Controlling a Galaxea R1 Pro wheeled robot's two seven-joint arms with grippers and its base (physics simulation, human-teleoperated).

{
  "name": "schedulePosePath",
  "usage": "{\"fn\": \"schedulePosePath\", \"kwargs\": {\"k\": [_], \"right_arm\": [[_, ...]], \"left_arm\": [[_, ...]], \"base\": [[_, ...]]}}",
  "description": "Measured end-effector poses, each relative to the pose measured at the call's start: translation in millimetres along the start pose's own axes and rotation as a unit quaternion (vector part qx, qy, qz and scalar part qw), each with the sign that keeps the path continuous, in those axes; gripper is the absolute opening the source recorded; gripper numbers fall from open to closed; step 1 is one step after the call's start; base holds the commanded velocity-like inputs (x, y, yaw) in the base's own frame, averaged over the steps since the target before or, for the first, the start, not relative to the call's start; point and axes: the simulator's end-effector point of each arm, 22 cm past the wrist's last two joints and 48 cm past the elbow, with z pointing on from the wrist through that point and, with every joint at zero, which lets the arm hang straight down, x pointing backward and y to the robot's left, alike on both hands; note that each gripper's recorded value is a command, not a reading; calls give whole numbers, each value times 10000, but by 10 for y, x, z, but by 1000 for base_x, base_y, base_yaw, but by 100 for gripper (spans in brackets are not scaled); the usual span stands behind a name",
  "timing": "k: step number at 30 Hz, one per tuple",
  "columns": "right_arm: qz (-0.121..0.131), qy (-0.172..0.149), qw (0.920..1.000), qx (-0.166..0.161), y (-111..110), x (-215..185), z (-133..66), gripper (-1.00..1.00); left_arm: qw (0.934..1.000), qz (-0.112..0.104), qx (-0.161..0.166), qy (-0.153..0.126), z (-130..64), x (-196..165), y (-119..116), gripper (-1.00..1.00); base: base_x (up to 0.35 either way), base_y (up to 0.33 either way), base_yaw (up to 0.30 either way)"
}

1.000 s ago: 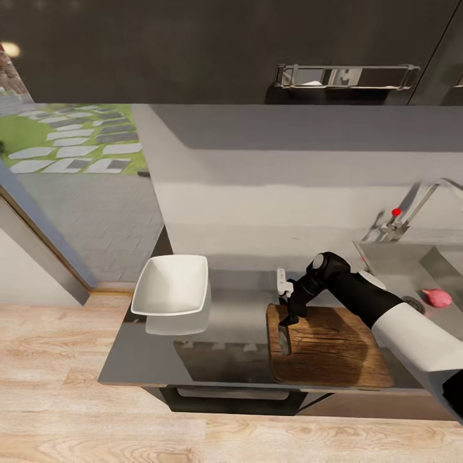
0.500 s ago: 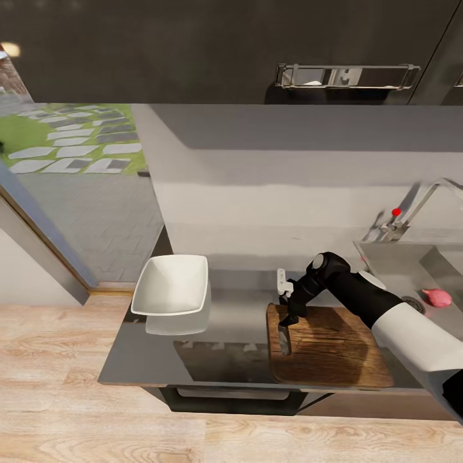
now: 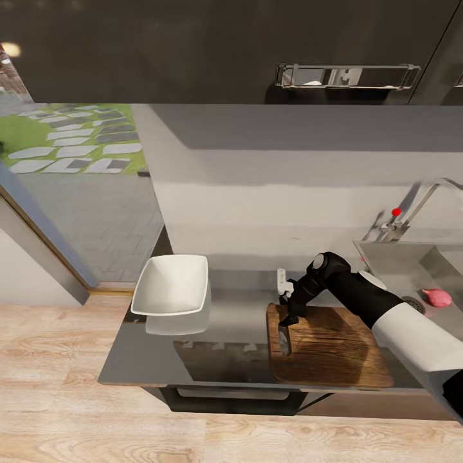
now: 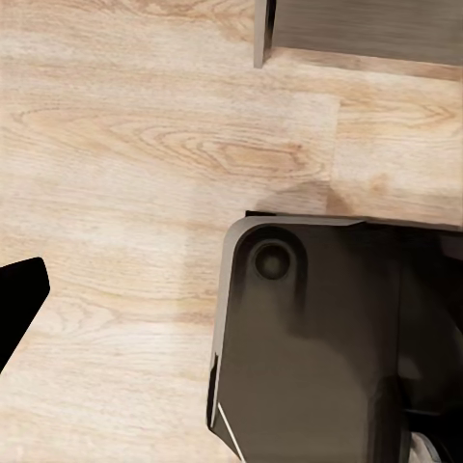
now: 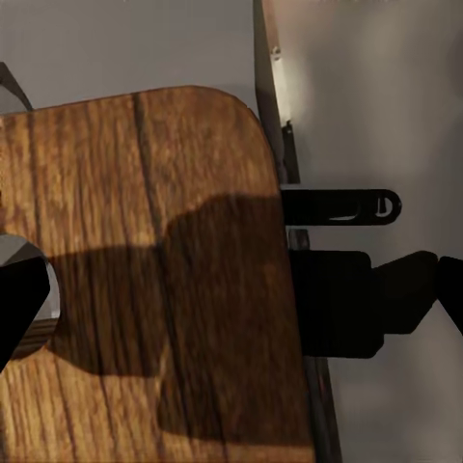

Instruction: In the kitchen, take the Vidalia onion out of the sink, dice it on the chopping board with the paring knife, put the diced onion into the bowl on the countertop, then place both the paring knife and the chopping board into the sink.

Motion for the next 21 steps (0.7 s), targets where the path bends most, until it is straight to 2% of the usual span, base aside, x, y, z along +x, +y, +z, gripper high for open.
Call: {"fn": "schedulePosePath", "kwargs": {"k": [1,2,21], "right_arm": [[0,0,10000,0,0,0,0,100],[0,-1,10000,-1,1,0,0,-100],[-29,6,10000,3,2,-1,1,-100]], "left_arm": [[10000,0,0,0,0,0,0,100],[10000,0,0,0,0,0,0,100],[10000,1,0,0,0,0,1,100]], "base": [[0,0,0],[0,0,0],[0,0,0]]}}
